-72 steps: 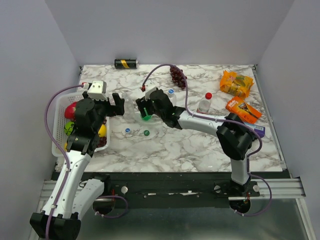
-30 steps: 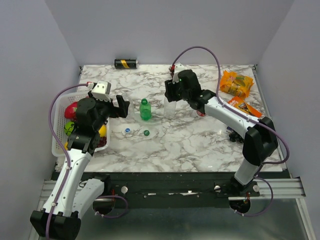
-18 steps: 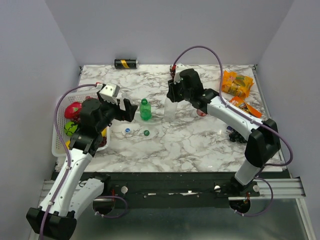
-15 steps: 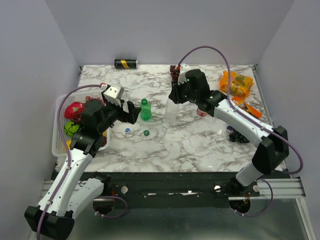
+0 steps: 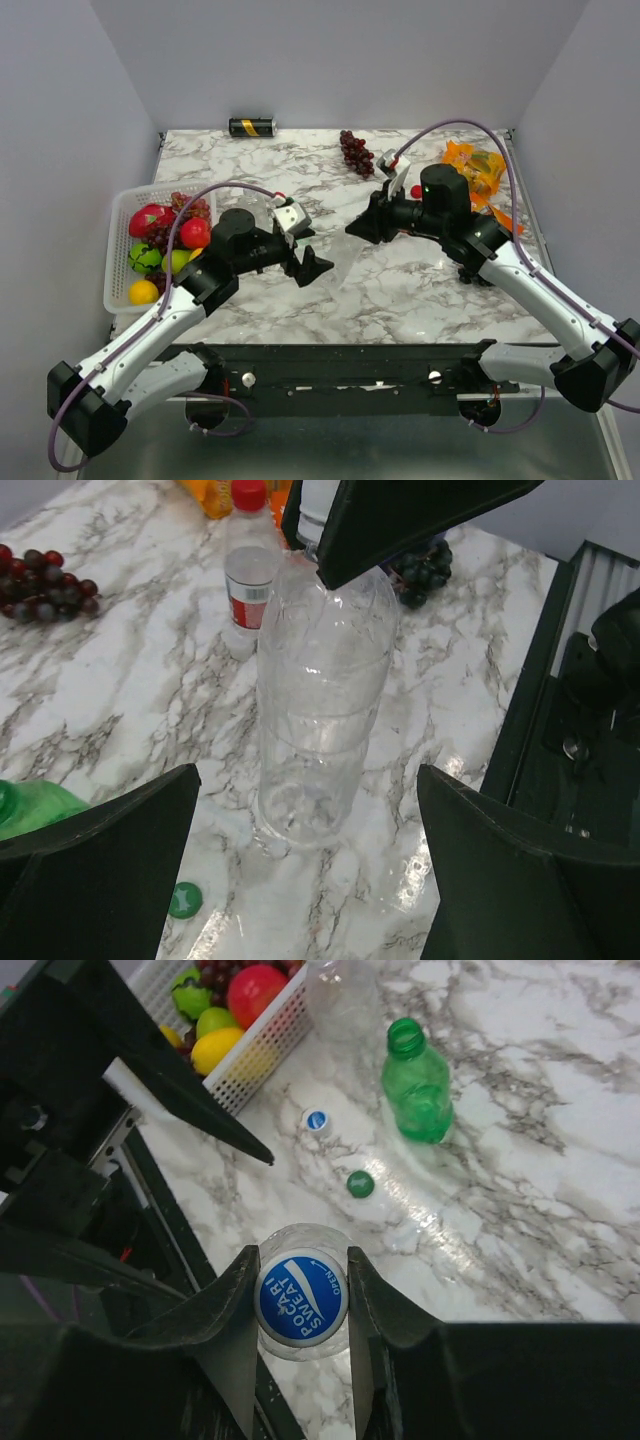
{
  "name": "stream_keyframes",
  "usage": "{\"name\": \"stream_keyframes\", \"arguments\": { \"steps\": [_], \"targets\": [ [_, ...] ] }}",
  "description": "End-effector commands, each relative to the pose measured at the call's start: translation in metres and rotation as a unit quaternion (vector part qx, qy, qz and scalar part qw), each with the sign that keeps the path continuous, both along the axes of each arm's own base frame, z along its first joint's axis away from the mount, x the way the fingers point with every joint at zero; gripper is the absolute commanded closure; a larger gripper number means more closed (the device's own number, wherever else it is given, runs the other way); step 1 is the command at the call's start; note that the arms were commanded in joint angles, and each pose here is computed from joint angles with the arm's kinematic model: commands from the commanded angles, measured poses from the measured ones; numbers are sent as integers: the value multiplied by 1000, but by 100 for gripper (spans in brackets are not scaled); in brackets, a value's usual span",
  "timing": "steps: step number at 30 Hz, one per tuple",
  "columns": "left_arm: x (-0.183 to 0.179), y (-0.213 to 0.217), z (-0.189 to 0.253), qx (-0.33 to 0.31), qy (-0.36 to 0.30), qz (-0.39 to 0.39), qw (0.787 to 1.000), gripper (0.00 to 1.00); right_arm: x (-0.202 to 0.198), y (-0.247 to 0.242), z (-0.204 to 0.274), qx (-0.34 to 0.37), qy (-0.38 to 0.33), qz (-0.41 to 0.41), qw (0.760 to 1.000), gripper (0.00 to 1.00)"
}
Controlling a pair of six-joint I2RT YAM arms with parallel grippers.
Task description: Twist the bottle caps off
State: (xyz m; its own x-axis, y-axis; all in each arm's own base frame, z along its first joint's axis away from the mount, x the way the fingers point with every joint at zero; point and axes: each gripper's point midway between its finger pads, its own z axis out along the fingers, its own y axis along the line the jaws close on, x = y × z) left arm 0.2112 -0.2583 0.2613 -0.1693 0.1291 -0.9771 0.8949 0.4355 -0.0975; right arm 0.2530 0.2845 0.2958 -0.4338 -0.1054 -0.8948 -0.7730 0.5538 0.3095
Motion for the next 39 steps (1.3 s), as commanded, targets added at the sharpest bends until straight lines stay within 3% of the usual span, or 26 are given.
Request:
{"name": "stream_keyframes", "arguments": {
  "steps": [1, 5, 17, 19, 25, 26, 28, 29, 30, 31, 33, 39],
  "targets": [
    [-17, -18, -13, 15, -18, -53, 998, 1, -36, 9, 4, 36, 23, 77, 996, 81],
    [-30, -27, -23, 23, -7, -81, 996, 1, -38, 11, 3, 37, 26, 86, 995, 82],
    [-22, -39, -50, 49, 17, -68, 996, 2, -52, 24, 1, 79, 44, 139, 986, 83],
    [-21, -43, -53, 49, 24, -72, 996, 6, -52, 25, 0, 85, 45, 138, 986, 83],
    [-26, -52, -58, 43, 60, -88, 993, 34, -54, 28, 6, 104, 44, 143, 983, 82],
    [-24, -51, -59, 46, 56, -86, 994, 44, -54, 28, 6, 103, 45, 143, 983, 80],
    [-21, -49, -59, 49, 53, -74, 995, 52, -51, 28, 3, 101, 46, 137, 984, 71],
    [-22, -48, -60, 50, 51, -73, 995, 55, -50, 28, 0, 99, 48, 133, 985, 64],
    [-21, -47, -60, 51, 49, -71, 995, 57, -48, 27, -1, 97, 47, 126, 986, 46],
    [-20, -46, -58, 50, 45, -67, 995, 58, -44, 25, -1, 97, 43, 112, 988, 37],
    [-19, -44, -59, 52, 42, -63, 996, 60, -41, 23, -2, 96, 42, 97, 990, 25],
    [-11, -39, -64, 66, 45, -34, 996, 64, -26, 14, 4, 120, 29, 29, 992, 23]
  ]
}}
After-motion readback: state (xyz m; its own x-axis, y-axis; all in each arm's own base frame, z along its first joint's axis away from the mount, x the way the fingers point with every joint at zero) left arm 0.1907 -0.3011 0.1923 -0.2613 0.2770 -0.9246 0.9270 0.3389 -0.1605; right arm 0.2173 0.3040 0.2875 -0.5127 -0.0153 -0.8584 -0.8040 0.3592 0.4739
